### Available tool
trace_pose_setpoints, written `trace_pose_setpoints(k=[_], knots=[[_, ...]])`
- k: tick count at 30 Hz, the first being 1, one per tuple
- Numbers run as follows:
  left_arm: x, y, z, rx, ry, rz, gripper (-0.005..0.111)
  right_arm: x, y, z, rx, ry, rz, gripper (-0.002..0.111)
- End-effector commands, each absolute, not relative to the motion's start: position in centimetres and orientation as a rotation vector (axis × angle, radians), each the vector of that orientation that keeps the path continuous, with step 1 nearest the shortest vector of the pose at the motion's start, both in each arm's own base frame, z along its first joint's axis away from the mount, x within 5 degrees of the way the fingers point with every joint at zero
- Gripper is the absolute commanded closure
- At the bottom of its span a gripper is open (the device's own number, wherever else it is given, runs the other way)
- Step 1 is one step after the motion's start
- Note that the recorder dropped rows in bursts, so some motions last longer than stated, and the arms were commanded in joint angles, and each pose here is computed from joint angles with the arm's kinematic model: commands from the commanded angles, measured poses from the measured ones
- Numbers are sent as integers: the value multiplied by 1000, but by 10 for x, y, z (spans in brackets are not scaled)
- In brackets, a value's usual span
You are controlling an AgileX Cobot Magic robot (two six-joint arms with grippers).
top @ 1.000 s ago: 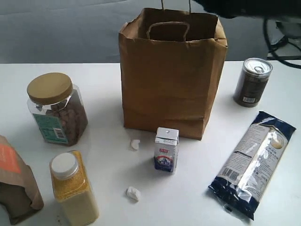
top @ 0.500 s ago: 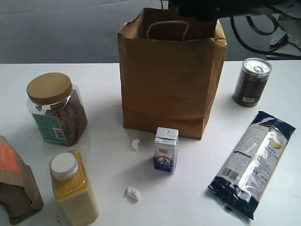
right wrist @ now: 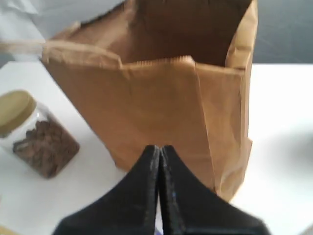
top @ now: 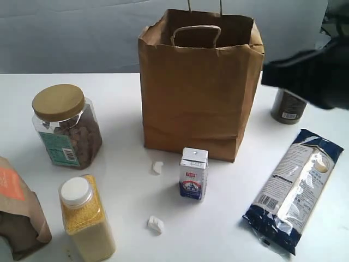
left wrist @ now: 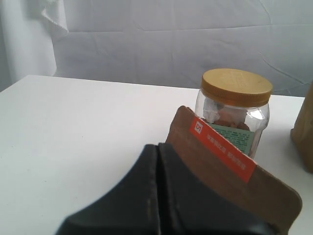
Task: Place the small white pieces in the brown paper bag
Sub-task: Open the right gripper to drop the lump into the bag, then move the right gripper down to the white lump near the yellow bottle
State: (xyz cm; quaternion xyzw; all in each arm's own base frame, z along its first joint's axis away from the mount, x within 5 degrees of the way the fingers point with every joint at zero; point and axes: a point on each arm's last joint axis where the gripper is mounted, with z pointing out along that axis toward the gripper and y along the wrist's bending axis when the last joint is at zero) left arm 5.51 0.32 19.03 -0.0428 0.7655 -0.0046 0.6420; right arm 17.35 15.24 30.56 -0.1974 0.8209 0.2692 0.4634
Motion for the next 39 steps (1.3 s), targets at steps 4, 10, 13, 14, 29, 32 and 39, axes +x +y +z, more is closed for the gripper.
trace_pose_setpoints(k=[4, 10, 13, 14, 29, 32, 39], knots=[[55, 3, 190, -102, 1740, -26, 107, 135, 146, 277, -725, 2228, 640, 108], [55, 3, 190, -102, 1740, -26, 107, 89, 182, 263, -1076, 2245, 732, 108], [55, 3, 190, -102, 1740, -26, 107, 80, 200, 244, -1206, 2298, 701, 108], [55, 3, 190, -102, 1740, -26, 107, 77, 206, 235, -1252, 2317, 679, 108], [55, 3, 190, -102, 1740, -26, 107, 97, 307, 192, -1481, 2422, 512, 77], [55, 3, 190, -102, 1740, -26, 107, 102, 321, 187, -1488, 2436, 503, 74], [55, 3, 190, -102, 1740, -26, 107, 114, 343, 166, -1492, 2454, 408, 74]])
